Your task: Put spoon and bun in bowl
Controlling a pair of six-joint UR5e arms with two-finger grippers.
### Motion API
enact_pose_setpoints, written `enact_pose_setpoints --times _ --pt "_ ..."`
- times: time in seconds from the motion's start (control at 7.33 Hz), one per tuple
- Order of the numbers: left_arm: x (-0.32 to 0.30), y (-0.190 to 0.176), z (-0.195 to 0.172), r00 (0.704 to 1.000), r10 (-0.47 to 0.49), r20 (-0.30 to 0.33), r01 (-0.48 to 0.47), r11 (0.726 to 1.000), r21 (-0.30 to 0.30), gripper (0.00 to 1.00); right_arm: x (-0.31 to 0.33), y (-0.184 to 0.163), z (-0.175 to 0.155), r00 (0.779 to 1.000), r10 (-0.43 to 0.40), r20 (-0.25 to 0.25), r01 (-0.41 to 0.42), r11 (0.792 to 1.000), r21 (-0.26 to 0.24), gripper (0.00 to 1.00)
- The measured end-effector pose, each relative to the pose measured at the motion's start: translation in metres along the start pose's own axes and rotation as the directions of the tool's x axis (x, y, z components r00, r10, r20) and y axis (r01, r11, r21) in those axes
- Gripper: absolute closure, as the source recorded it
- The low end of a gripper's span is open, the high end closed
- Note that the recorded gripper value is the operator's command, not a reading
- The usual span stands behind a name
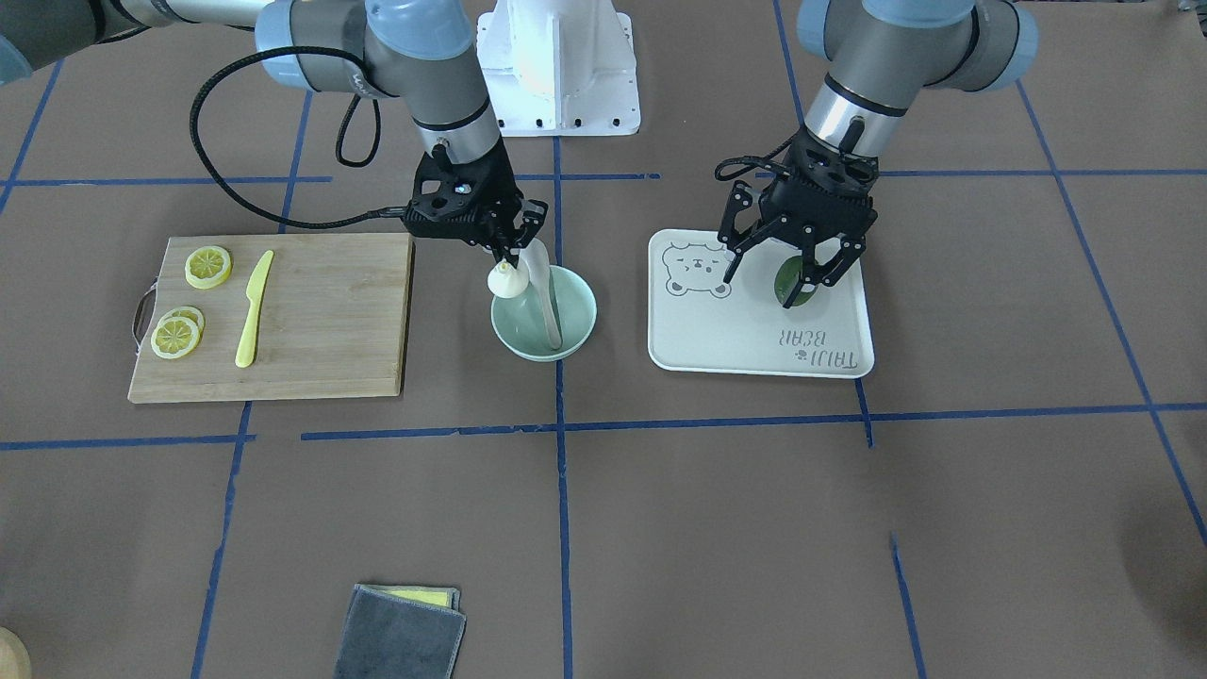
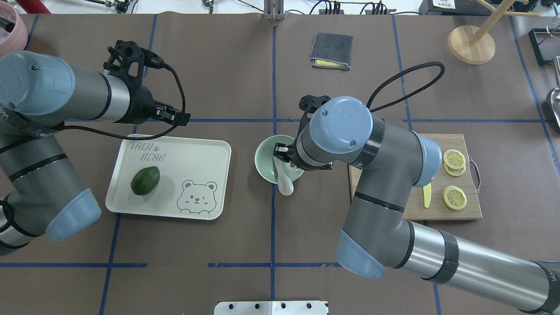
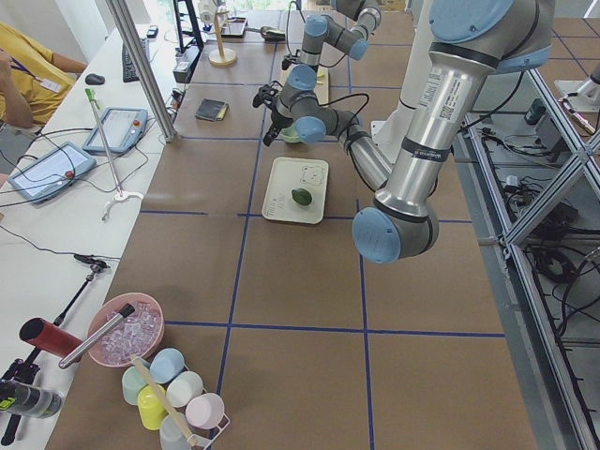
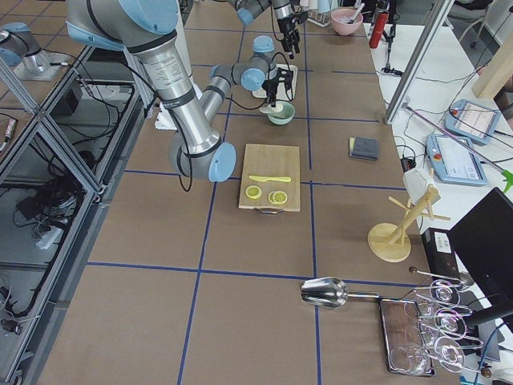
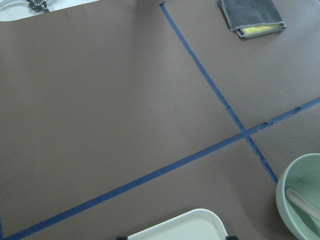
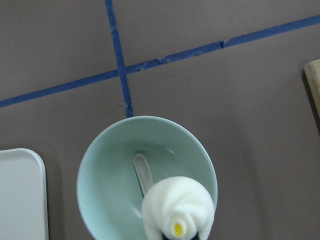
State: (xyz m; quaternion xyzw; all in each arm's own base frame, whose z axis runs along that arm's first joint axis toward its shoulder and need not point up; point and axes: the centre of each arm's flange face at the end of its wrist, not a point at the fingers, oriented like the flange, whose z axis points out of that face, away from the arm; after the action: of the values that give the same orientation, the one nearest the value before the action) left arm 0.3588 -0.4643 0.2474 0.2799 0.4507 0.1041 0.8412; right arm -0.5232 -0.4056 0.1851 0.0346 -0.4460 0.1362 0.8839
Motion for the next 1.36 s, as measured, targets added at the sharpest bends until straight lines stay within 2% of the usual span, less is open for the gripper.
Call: enact_pose_setpoints --times 0.14,0.41,0.55,0.68,0.82,1.09,1.36 --pt "-0.001 0.0 0.0 1.0 0.0 0.0 0.0 1.0 0.0 0.27 -0.004 -0.001 0.006 1.0 0.001 -0.007 -0.001 1.0 0.013 0.19" --pt "-0.001 0.0 0.001 1.0 0.001 0.001 -0.001 1.0 -0.001 0.27 -0.007 -0.004 0.015 1.0 0.0 0.015 0.0 0.999 0.033 0.17" --pt "-0.004 0.003 0.001 1.0 -0.001 0.006 0.001 1.0 -0.004 0.27 -0.006 -0.005 0.012 1.0 -0.001 0.028 0.0 0.999 0.037 0.0" --pt "-0.013 0.009 0.002 1.0 0.001 0.018 -0.001 1.0 -0.014 0.27 0.006 -0.01 0.004 0.999 0.002 0.036 -0.004 0.999 0.041 0.0" --pt "-0.031 0.013 0.0 0.999 0.007 0.034 -0.006 1.0 -0.027 0.27 0.04 -0.019 -0.008 0.999 0.011 0.036 -0.012 0.999 0.035 0.0" --pt "-0.104 0.019 -0.018 0.997 0.062 0.051 -0.058 0.994 -0.092 0.26 0.151 -0.052 -0.051 1.0 -0.009 0.007 0.009 1.0 -0.02 0.0" --pt "-0.234 0.033 -0.048 0.97 0.216 0.109 -0.196 0.965 -0.173 0.0 0.291 -0.114 -0.1 0.988 -0.15 -0.041 0.146 0.986 -0.081 0.0"
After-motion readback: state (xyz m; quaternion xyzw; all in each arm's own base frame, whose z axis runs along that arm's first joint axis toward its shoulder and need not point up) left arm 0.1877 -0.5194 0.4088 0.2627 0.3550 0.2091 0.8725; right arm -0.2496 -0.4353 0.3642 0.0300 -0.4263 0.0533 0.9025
